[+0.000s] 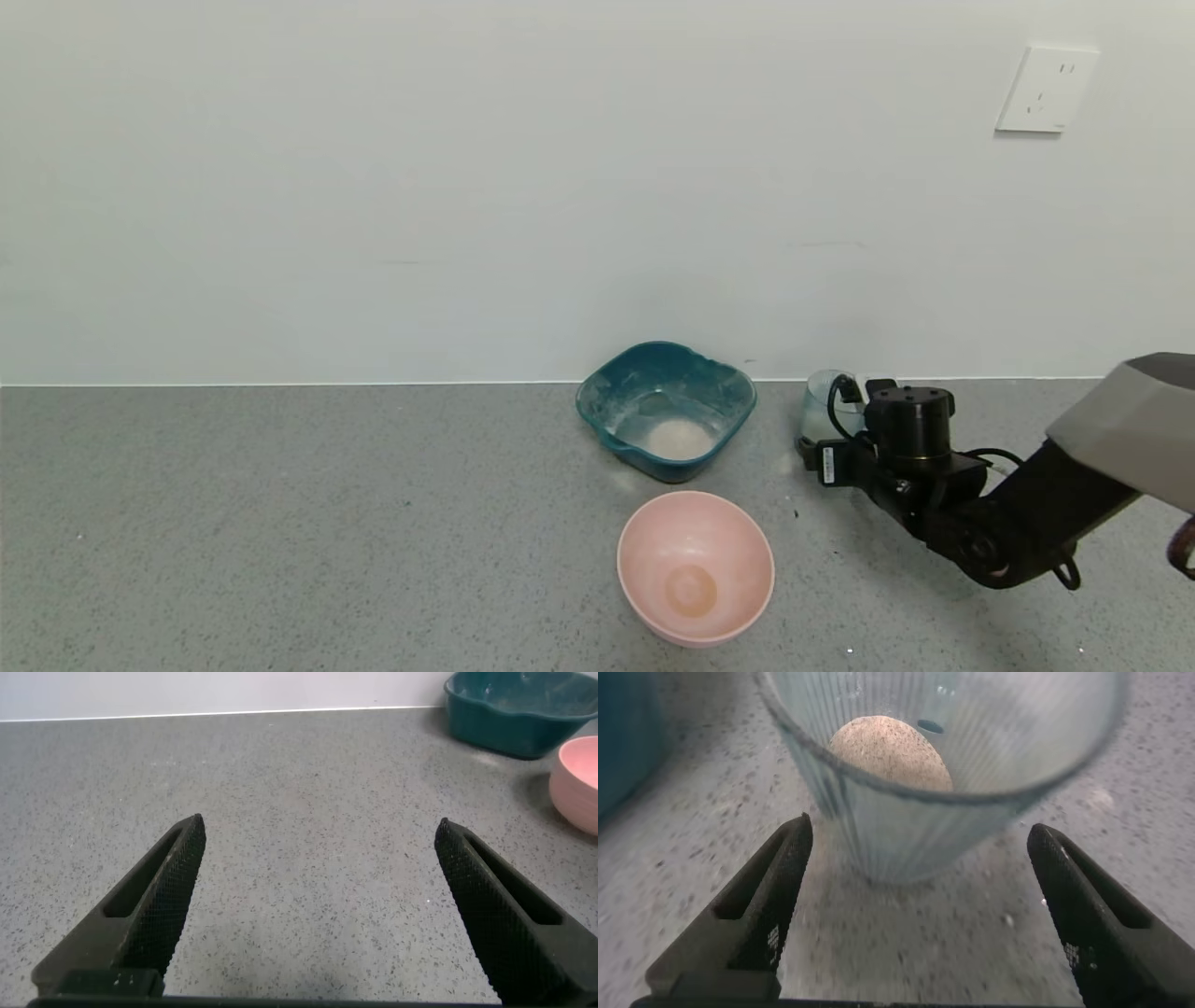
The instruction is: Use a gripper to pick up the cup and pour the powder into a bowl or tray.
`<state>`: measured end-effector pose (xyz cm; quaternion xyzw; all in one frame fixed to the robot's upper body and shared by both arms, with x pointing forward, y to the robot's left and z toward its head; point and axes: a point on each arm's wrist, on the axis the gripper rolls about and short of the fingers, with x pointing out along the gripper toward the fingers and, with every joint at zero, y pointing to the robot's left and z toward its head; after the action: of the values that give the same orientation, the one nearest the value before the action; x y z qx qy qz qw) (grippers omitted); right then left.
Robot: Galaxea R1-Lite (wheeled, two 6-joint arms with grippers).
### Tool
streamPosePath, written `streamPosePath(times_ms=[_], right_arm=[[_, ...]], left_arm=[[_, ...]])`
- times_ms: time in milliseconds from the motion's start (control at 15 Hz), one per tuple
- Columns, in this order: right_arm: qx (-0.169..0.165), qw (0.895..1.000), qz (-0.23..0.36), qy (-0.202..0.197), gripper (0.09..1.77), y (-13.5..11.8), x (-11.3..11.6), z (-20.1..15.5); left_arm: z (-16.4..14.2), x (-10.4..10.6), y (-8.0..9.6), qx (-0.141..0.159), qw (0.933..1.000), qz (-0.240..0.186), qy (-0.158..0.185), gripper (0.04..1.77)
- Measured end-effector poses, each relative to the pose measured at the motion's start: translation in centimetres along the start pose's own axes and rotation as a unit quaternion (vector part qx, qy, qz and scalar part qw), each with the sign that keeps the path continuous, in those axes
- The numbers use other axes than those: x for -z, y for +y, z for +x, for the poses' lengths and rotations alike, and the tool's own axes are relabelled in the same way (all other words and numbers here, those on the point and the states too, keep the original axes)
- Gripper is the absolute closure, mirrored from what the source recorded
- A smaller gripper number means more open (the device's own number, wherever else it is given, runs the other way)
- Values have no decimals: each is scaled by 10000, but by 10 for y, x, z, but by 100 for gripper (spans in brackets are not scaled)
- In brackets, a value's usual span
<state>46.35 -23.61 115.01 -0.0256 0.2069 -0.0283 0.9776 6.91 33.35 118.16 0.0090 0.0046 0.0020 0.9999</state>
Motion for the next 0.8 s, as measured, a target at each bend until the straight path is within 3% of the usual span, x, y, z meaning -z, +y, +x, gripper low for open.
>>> streamPosePath(times_ms=[333,800], right_arm=[[-456,9987,-53,204,17,-19,-24,-71],[-872,9962,-38,84,16,-60,-58,-213]], left_arm=[[0,0,0,2,10000,1,-3,5],[0,0,0,0,10000,1,-3,5]])
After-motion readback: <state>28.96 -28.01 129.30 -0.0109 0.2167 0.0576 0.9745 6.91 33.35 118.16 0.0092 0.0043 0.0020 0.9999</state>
